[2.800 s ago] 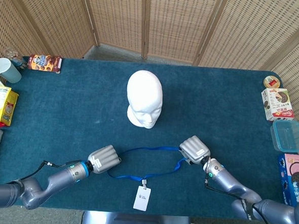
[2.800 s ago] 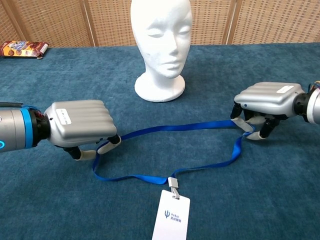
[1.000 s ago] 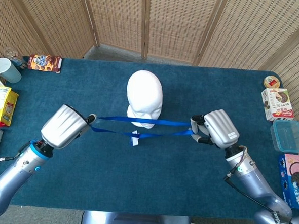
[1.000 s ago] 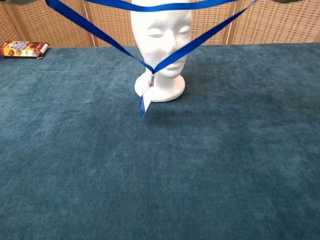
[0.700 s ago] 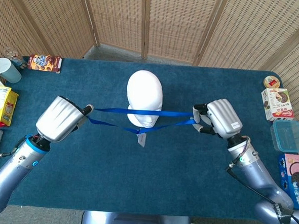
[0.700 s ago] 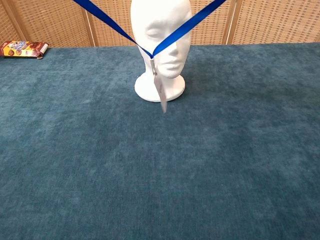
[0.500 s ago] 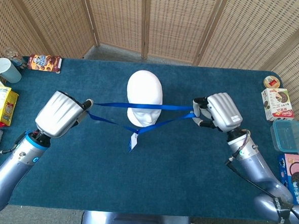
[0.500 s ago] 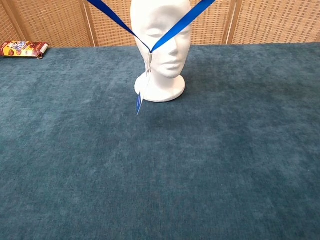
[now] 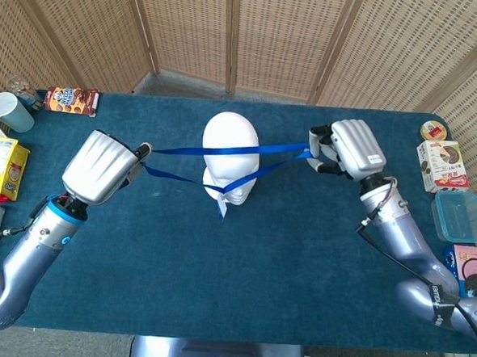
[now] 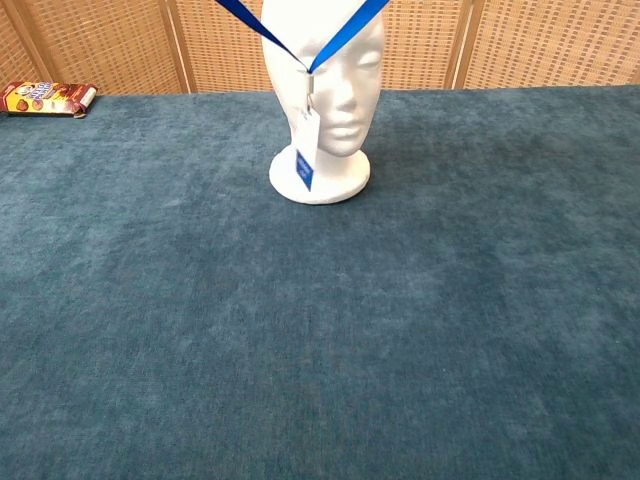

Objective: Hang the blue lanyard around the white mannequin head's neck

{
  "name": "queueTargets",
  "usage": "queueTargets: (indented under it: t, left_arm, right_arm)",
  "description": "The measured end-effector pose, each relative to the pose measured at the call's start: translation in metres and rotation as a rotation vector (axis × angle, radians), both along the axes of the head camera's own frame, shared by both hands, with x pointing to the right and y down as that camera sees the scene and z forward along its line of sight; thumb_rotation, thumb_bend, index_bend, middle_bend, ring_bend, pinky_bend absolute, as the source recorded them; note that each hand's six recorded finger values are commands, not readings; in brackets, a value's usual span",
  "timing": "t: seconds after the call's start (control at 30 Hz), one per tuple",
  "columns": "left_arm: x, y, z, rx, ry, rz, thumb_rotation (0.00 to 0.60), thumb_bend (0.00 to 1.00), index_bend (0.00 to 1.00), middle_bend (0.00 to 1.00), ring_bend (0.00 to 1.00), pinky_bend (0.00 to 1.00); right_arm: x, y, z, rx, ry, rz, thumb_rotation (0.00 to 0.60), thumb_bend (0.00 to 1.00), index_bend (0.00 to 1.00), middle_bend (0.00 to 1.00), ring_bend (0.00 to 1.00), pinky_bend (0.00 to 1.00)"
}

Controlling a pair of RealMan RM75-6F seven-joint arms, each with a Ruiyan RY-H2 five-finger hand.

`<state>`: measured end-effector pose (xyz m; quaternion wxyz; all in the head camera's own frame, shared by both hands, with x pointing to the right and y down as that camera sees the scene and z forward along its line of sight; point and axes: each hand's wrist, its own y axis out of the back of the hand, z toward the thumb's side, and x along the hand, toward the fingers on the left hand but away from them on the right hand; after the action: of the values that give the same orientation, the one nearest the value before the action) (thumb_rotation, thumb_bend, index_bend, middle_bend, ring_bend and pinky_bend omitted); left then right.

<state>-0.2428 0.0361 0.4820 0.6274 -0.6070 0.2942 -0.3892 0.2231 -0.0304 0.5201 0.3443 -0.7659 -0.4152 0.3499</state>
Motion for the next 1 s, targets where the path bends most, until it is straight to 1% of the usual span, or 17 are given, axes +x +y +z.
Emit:
queueTargets:
  t: [0.23, 0.47, 0.9, 1.0]
  left_arm:
    - [0.004, -0.009, 0.005, 0.006, -0.015, -0.024, 0.6, 0.43, 0.61, 1.0, 1.0, 1.0]
    - [0.01, -0.017, 0.01, 0.006, -0.027, -0.044, 0.6, 0.43, 0.61, 1.0, 1.0, 1.0]
    - [0.015, -0.029, 0.022, 0.023, -0.069, -0.055, 0.6, 0.43, 0.61, 1.0, 1.0, 1.0]
    - [0.015, -0.032, 0.025, 0.02, -0.072, -0.066, 0.6, 0.43, 0.61, 1.0, 1.0, 1.0]
  right_arm:
    - [-0.005, -0.018, 0.006, -0.001, 0.017, 0.023, 0.6, 0.47, 0.72, 0.97, 1.0, 1.0]
    - [-0.009, -0.038, 0.017, -0.007, 0.068, 0.047, 0.6, 0.47, 0.72, 0.97, 1.0, 1.0]
    - [-0.01, -0.059, 0.026, -0.009, 0.113, 0.095, 0.6, 0.47, 0.73, 0.97, 1.0, 1.0]
    - [-0.011, -0.064, 0.03, -0.011, 0.134, 0.101, 0.6, 0.47, 0.73, 0.97, 1.0, 1.0]
